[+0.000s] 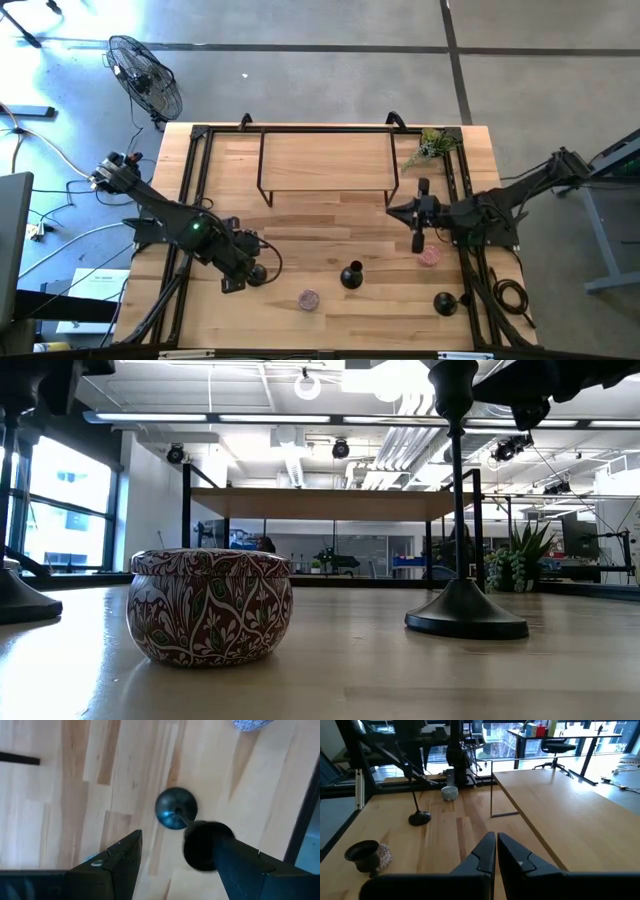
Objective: Pick & Place candle stick holders
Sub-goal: Put the left black candle holder on the shelf
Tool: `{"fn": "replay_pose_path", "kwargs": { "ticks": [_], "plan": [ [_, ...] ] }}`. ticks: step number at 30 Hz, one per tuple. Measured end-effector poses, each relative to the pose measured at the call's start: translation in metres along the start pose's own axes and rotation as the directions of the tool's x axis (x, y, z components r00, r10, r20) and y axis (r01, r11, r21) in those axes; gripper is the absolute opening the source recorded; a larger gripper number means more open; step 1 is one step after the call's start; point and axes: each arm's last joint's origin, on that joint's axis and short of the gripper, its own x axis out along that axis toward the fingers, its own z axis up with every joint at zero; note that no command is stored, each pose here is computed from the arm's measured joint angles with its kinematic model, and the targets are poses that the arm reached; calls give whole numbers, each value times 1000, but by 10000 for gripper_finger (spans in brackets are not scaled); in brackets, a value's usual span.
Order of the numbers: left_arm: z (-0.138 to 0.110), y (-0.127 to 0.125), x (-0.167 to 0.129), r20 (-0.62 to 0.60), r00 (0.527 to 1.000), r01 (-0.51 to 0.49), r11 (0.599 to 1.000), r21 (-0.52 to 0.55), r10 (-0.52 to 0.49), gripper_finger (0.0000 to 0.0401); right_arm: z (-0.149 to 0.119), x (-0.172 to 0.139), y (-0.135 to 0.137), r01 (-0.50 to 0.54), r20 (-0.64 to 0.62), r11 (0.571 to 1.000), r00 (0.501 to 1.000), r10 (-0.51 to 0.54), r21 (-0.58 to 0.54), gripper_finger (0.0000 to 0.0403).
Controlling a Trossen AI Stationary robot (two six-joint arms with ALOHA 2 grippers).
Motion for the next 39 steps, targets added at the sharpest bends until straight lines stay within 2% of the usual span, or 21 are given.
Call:
{"fn": "replay_pose_path", "kwargs": {
  "ticks": [8, 12, 15, 20, 22, 26, 29, 34, 39],
  "plan": [
    [-5, 3, 14, -23, 1000, -15, 1000, -22, 15, 228, 1, -4, 5, 4, 21, 1000, 1000, -4, 23, 12],
    [-4, 1, 14, -9, 1000, 2, 1000, -20, -2, 206, 2, -5, 6, 19, 35, 999, 999, -20, 28, 12],
    [-4, 1, 14, -9, 1000, 3, 1000, -13, -3, 165, 2, -5, 7, 33, 37, 999, 999, -34, 27, 12],
    [-3, -1, 14, -4, 1000, 24, 999, 38, -24, 49, 2, -5, 7, 34, 38, 999, 999, -35, 27, 12],
    [-2, -2, 14, -4, 999, 50, 997, 58, -50, 19, 2, -5, 7, 34, 38, 999, 999, -35, 27, 12],
    [-2, -2, 11, 3, 1000, 23, 997, 70, -23, 31, 2, -5, 6, 36, 38, 999, 999, -37, 23, 12],
    [1, -1, 3, 15, 1000, -5, 997, 78, 4, 17, 2, -5, 6, 40, 38, 999, 998, -41, 20, 12],
    [9, -1, -29, 77, 997, -32, 996, 81, 26, 13, 2, -5, 6, 63, 42, 998, 997, -62, -3, 12],
    [22, -4, -65, 79, 995, -75, 991, 110, 67, 9, 2, -5, 6, 63, 42, 998, 997, -63, -7, 12]
  ]
}}
